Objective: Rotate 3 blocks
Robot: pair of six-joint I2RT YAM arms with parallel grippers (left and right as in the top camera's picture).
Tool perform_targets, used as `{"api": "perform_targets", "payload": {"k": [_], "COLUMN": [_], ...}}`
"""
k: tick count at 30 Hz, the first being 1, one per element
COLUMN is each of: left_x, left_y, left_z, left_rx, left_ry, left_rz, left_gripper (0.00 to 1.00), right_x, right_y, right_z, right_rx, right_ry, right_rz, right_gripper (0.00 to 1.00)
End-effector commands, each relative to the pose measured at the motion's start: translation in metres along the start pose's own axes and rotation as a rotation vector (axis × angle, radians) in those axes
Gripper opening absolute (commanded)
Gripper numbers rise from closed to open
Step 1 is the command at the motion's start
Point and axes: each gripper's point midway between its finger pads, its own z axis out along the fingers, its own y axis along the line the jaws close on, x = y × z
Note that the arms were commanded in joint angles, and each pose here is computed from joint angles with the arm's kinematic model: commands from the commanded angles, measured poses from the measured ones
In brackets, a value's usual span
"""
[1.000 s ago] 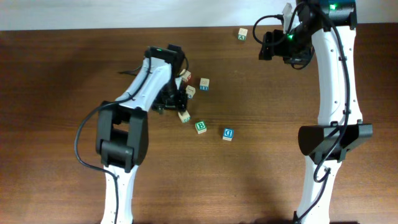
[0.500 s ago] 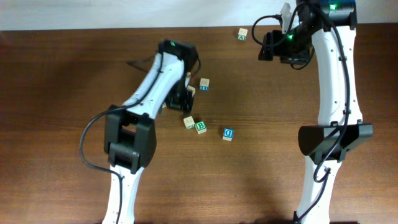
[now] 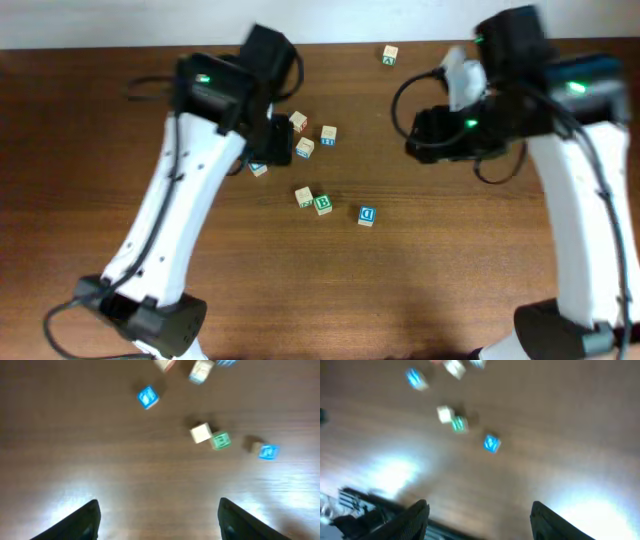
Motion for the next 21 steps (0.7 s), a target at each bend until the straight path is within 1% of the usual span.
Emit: {"api": "perform_targets", "payload": {"k": [1, 3, 5, 7, 9, 11, 13, 14, 15, 17, 18, 20, 21], "left_x": [0.004, 0.002, 0.004, 0.007, 0.002, -0.005, -0.012, -0.016, -0.017, -0.018, -0.018, -0.017, -0.017], "left_y": [0.003, -0.008, -0.012, -0.015, -0.014, 0.0, 0.025, 0.045, 0.056, 0.064, 0.065, 0.064, 0.064], "left_z": [0.046, 0.074, 0.098, 0.119, 0.124, 0.126, 0.129, 0.132, 0.133, 0.133, 0.133, 0.133, 0.133], "left_rx": [-0.08, -0.047, -0.04, -0.04, -0.033, -0.038, -0.053, -0.065, -0.073, -0.078, -0.079, -0.079, -0.08], "left_ry": [0.044, 0.043, 0.045, 0.041, 0.023, 0.011, 0.008, 0.008, 0.01, 0.011, 0.011, 0.013, 0.015], "left_rz": [-0.066, -0.07, -0.105, -0.117, -0.136, -0.176, -0.242, -0.29, -0.317, -0.336, -0.339, -0.337, -0.337], "left_gripper": [0.72, 0.7, 0.69, 0.69, 0.69, 0.71, 0.72, 0.73, 0.82, 0.9, 1.0, 0.99, 0.99], "right_x": [0.021, 0.037, 0.052, 0.062, 0.071, 0.069, 0.061, 0.059, 0.061, 0.068, 0.071, 0.074, 0.073], "right_y": [-0.016, -0.026, -0.021, -0.018, -0.019, -0.021, -0.023, -0.021, -0.019, -0.025, -0.026, -0.028, -0.027], "right_z": [0.055, 0.097, 0.13, 0.165, 0.201, 0.228, 0.246, 0.26, 0.267, 0.278, 0.284, 0.288, 0.288], "right_rx": [0.032, 0.044, -0.01, -0.01, 0.024, 0.053, 0.092, 0.106, 0.108, 0.154, 0.16, 0.166, 0.164], "right_ry": [0.154, 0.227, 0.277, 0.282, 0.272, 0.247, 0.209, 0.204, 0.214, 0.235, 0.253, 0.264, 0.26], "right_rz": [0.064, 0.107, 0.12, 0.143, 0.189, 0.238, 0.264, 0.26, 0.253, 0.275, 0.275, 0.28, 0.279], "right_gripper": [0.66, 0.66, 0.63, 0.61, 0.6, 0.6, 0.59, 0.57, 0.55, 0.53, 0.52, 0.47, 0.42]}}
